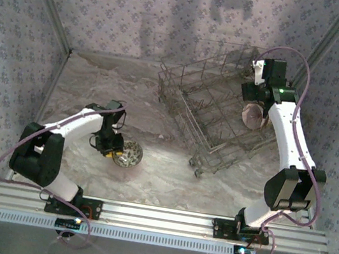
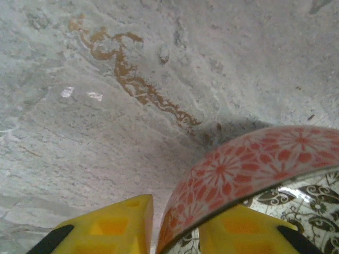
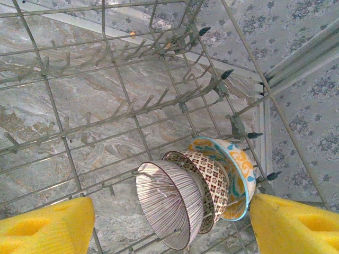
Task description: Load the bowls into the dish rack
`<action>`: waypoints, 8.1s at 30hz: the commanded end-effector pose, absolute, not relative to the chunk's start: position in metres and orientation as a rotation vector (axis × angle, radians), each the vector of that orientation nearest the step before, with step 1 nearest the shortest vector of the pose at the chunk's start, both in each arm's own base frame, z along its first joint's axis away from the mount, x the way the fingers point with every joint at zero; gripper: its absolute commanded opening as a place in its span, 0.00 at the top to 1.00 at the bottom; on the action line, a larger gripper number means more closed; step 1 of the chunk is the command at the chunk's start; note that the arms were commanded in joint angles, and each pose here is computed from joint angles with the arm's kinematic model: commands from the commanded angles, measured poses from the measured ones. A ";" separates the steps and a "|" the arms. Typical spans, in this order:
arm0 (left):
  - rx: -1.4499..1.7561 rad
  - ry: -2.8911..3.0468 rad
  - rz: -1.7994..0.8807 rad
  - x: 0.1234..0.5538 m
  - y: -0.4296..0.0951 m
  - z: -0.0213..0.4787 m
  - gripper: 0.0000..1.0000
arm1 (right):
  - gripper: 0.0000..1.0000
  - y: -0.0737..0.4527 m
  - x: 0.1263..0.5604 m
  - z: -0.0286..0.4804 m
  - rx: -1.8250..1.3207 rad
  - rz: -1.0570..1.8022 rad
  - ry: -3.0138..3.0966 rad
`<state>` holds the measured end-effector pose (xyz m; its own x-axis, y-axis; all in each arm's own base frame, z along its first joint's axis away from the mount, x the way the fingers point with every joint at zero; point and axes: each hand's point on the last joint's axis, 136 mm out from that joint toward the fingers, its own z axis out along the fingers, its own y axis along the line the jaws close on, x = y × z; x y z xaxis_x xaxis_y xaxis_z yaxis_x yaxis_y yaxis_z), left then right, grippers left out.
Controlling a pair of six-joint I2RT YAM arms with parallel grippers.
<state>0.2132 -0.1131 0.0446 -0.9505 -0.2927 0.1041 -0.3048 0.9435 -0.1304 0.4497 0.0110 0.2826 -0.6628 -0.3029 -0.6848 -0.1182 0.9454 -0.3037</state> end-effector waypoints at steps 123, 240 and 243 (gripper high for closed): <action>-0.535 -3.954 0.813 0.413 -0.287 0.404 0.34 | 1.00 0.039 0.432 0.383 -0.005 -0.212 2.063; -0.453 -3.559 0.978 0.431 -0.273 0.283 0.33 | 0.78 0.000 0.440 0.166 -0.555 -1.376 2.110; -0.445 -3.558 0.980 0.431 -0.273 0.283 0.33 | 0.78 -0.002 0.442 0.165 -0.550 -1.365 2.117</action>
